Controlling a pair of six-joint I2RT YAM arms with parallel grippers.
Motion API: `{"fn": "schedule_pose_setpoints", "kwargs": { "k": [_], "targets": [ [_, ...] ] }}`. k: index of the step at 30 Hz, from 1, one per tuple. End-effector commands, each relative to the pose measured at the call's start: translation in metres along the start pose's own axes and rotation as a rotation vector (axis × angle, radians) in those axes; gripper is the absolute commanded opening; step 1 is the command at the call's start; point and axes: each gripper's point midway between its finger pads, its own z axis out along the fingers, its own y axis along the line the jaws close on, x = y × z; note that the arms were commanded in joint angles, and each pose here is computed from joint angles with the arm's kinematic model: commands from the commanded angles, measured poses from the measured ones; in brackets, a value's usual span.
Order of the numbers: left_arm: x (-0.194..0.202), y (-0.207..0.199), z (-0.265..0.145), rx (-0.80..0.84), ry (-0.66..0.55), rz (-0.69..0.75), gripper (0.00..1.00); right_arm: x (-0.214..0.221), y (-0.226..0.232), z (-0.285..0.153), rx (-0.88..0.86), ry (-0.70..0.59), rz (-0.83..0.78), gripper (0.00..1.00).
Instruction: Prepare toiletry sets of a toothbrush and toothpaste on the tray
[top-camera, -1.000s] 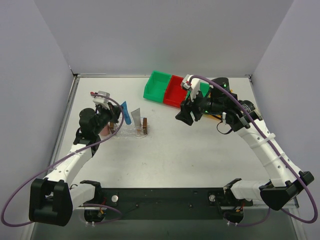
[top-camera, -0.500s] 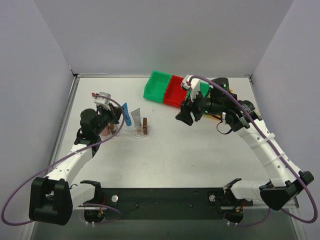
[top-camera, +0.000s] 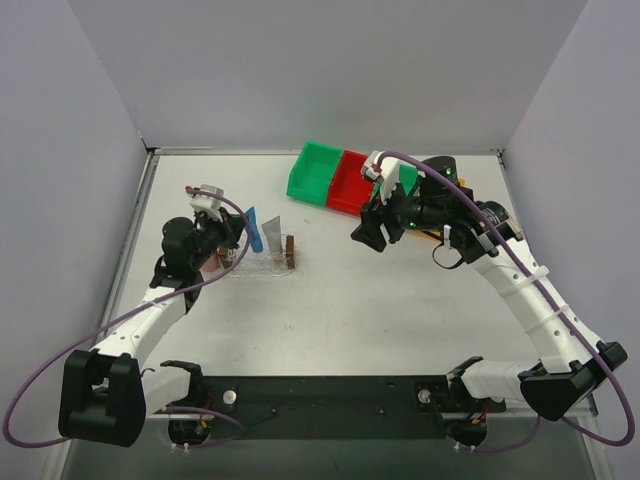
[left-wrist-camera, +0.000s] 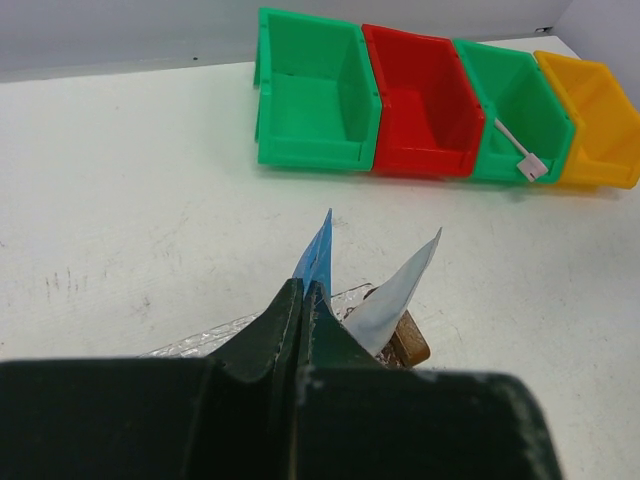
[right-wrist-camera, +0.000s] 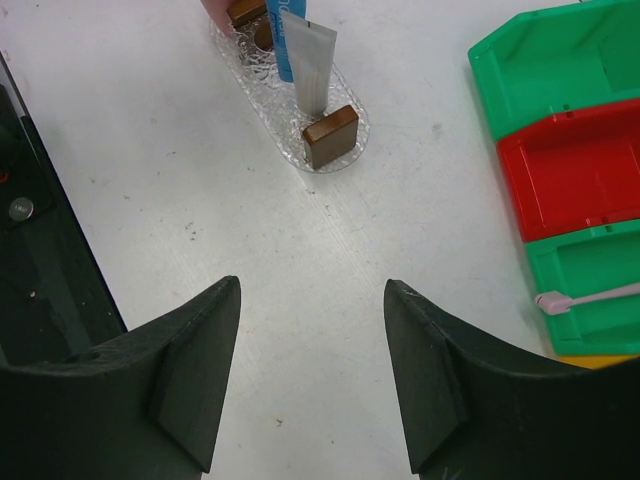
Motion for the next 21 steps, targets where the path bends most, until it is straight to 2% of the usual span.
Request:
{"fn": "schedule_pose_setpoints", "kwargs": {
  "k": [1, 21],
  "targets": [
    [-0.018, -0.007, 0.004, 0.036, -0.077, 0.039, 0.00, -0.013, 0.003, -0.008, -0.007, -0.058, -0.023, 0.55],
    [-0.001, -0.009, 0.009, 0.051, -0.049, 0.044, 0.00, -0.010, 0.003, -0.007, -0.014, -0.052, -0.026, 0.55]
  ]
}}
